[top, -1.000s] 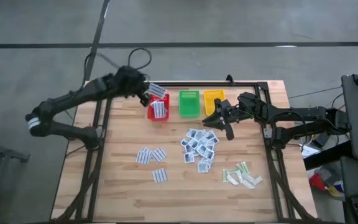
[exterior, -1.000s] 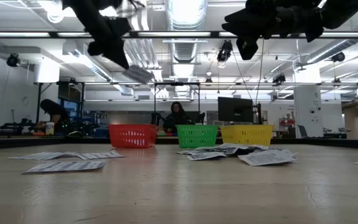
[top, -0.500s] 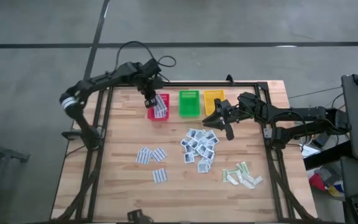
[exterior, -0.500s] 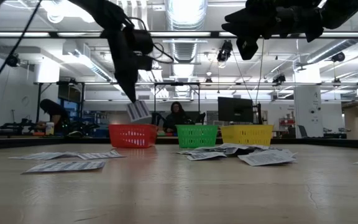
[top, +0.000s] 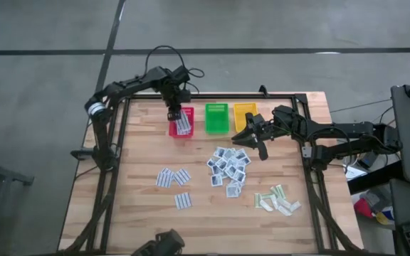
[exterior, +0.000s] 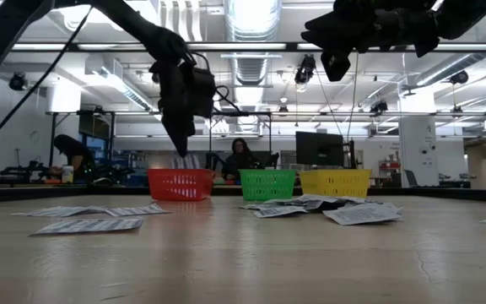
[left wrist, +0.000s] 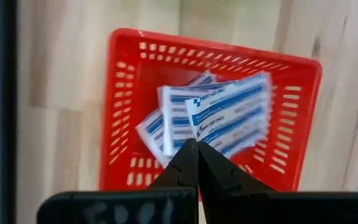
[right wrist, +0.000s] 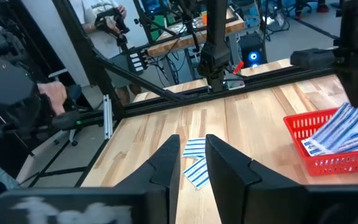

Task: Pick & Place First Aid Supplies
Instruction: Put the blue bandage into the red basket

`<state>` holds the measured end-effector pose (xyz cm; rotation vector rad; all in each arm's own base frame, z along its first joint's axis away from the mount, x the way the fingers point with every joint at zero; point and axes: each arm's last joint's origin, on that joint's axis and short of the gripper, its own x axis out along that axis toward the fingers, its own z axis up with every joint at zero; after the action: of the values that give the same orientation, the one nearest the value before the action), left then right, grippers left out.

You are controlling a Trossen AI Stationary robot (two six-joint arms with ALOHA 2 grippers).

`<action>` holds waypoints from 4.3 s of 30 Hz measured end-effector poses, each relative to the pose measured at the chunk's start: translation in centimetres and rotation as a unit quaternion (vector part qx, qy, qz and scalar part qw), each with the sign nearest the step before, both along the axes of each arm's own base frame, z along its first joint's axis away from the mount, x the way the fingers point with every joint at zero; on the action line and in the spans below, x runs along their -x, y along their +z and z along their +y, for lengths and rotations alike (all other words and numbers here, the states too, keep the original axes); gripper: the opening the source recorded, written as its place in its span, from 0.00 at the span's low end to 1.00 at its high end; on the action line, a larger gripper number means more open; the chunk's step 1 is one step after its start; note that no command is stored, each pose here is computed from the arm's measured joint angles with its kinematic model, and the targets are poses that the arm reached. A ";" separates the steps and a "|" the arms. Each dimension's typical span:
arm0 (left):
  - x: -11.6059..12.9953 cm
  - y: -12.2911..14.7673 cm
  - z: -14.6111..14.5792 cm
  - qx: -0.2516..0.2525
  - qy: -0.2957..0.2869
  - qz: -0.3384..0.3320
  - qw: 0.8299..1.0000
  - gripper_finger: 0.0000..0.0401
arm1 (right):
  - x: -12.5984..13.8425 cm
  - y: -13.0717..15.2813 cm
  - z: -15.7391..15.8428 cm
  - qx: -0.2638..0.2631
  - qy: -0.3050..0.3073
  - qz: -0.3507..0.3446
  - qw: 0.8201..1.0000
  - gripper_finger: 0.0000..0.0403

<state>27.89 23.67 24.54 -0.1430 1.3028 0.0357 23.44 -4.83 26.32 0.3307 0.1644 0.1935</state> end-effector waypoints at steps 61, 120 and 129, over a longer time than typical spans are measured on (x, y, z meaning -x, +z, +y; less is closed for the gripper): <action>7.7 -5.6 -26.1 0.136 0.050 -0.027 0.989 0.28 | 0.0 0.0 0.0 0.002 0.000 -0.001 1.000 0.17; -1.1 -1.7 -23.1 -0.021 -0.044 -0.141 0.989 0.00 | 0.0 0.0 0.0 0.000 0.000 0.000 1.000 0.17; 3.5 7.9 -19.8 0.201 -0.140 -0.411 0.878 0.00 | 0.0 0.0 0.0 0.001 0.000 0.000 1.000 0.20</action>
<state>24.44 3.86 32.45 -0.2853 0.4481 -0.5029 23.44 -4.82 26.32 0.3279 0.1639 0.1939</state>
